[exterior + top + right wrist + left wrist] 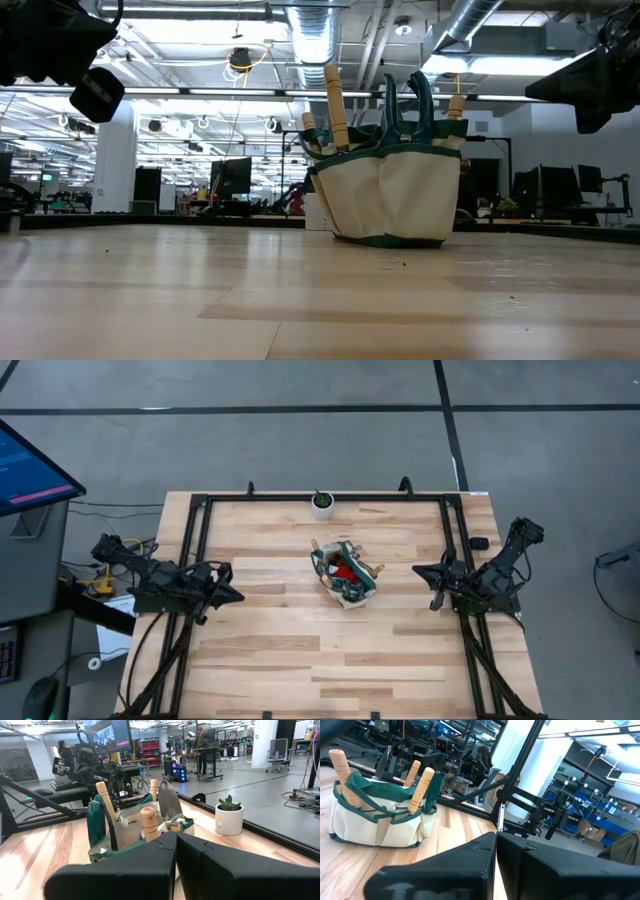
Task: Pick & Place Garden tools in Gardening bag
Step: Return to Home Position
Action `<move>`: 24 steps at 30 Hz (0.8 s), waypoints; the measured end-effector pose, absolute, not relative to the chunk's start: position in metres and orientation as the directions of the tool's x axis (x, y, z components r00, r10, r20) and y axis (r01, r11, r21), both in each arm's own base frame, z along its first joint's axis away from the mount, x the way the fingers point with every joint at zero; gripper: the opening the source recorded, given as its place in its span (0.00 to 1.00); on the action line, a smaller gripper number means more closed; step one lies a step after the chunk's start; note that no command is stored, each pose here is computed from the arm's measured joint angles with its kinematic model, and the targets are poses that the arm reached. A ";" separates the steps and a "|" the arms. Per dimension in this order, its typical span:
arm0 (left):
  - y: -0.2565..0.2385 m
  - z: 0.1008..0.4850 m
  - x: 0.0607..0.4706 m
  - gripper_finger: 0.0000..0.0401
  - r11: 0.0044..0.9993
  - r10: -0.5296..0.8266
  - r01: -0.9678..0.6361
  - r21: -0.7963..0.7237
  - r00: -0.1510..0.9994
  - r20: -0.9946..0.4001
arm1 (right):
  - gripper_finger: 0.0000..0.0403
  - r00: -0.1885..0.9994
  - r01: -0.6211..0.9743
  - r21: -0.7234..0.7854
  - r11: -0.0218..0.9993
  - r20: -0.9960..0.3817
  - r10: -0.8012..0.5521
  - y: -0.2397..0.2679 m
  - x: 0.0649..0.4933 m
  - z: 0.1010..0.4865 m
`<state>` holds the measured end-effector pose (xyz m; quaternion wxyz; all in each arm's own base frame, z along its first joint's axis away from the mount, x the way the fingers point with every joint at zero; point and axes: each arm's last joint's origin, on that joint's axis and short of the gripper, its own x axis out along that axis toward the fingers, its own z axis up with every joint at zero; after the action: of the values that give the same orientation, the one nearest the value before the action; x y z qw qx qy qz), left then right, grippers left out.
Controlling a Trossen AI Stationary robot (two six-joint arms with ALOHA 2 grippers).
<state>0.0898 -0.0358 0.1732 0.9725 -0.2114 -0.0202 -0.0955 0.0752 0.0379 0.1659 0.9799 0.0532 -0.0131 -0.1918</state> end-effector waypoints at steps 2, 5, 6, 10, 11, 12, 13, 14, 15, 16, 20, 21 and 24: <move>-0.036 0.173 0.090 0.01 0.892 -0.177 0.195 -0.408 0.981 0.080 | 0.00 0.926 0.374 0.109 0.921 0.005 -0.377 0.038 0.075 0.166; -0.036 0.173 0.090 0.01 0.892 -0.178 0.195 -0.408 0.981 0.081 | 0.00 0.926 0.375 0.109 0.921 0.005 -0.378 0.038 0.075 0.166; -0.036 0.173 0.090 0.01 0.892 -0.177 0.195 -0.408 0.981 0.081 | 0.00 0.926 0.375 0.109 0.921 0.005 -0.378 0.038 0.075 0.166; -0.036 0.174 0.090 0.01 0.892 -0.177 0.196 -0.408 0.981 0.083 | 0.00 0.926 0.375 0.109 0.921 0.005 -0.378 0.038 0.075 0.166; -0.036 0.174 0.090 0.01 0.892 -0.177 0.196 -0.408 0.981 0.083 | 0.00 0.926 0.375 0.109 0.920 0.005 -0.378 0.038 0.075 0.166; -0.036 0.174 0.090 0.01 0.892 -0.177 0.196 -0.408 0.981 0.084 | 0.00 0.926 0.375 0.109 0.920 0.005 -0.378 0.038 0.075 0.166; -0.036 0.174 0.090 0.01 0.891 -0.177 0.196 -0.409 0.981 0.084 | 0.00 0.926 0.375 0.109 0.920 0.005 -0.378 0.038 0.075 0.166; -0.036 0.174 0.090 0.01 0.891 -0.177 0.197 -0.409 0.980 0.086 | 0.00 0.926 0.375 0.109 0.920 0.005 -0.378 0.038 0.075 0.166; -0.036 0.174 0.090 0.01 0.891 -0.177 0.197 -0.409 0.980 0.087 | 0.00 0.926 0.375 0.109 0.920 0.005 -0.378 0.038 0.075 0.166; -0.036 0.174 0.090 0.01 0.891 -0.177 0.197 -0.409 0.980 0.087 | 0.00 0.926 0.375 0.109 0.920 0.005 -0.378 0.038 0.075 0.166; -0.036 0.174 0.090 0.01 0.891 -0.177 0.197 -0.409 0.980 0.087 | 0.00 0.926 0.375 0.109 0.920 0.005 -0.378 0.038 0.075 0.166; -0.036 0.174 0.090 0.01 0.891 -0.177 0.198 -0.409 0.980 0.087 | 0.00 0.926 0.375 0.109 0.921 0.005 -0.378 0.038 0.075 0.166; -0.036 0.174 0.090 0.01 0.891 -0.177 0.198 -0.409 0.980 0.088 | 0.00 0.926 0.375 0.109 0.920 0.005 -0.378 0.038 0.075 0.166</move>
<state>0.0898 -0.0358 0.1740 0.9720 -0.2129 -0.0240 -0.0965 0.0752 0.0379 0.1658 0.9798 0.0532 -0.0130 -0.1922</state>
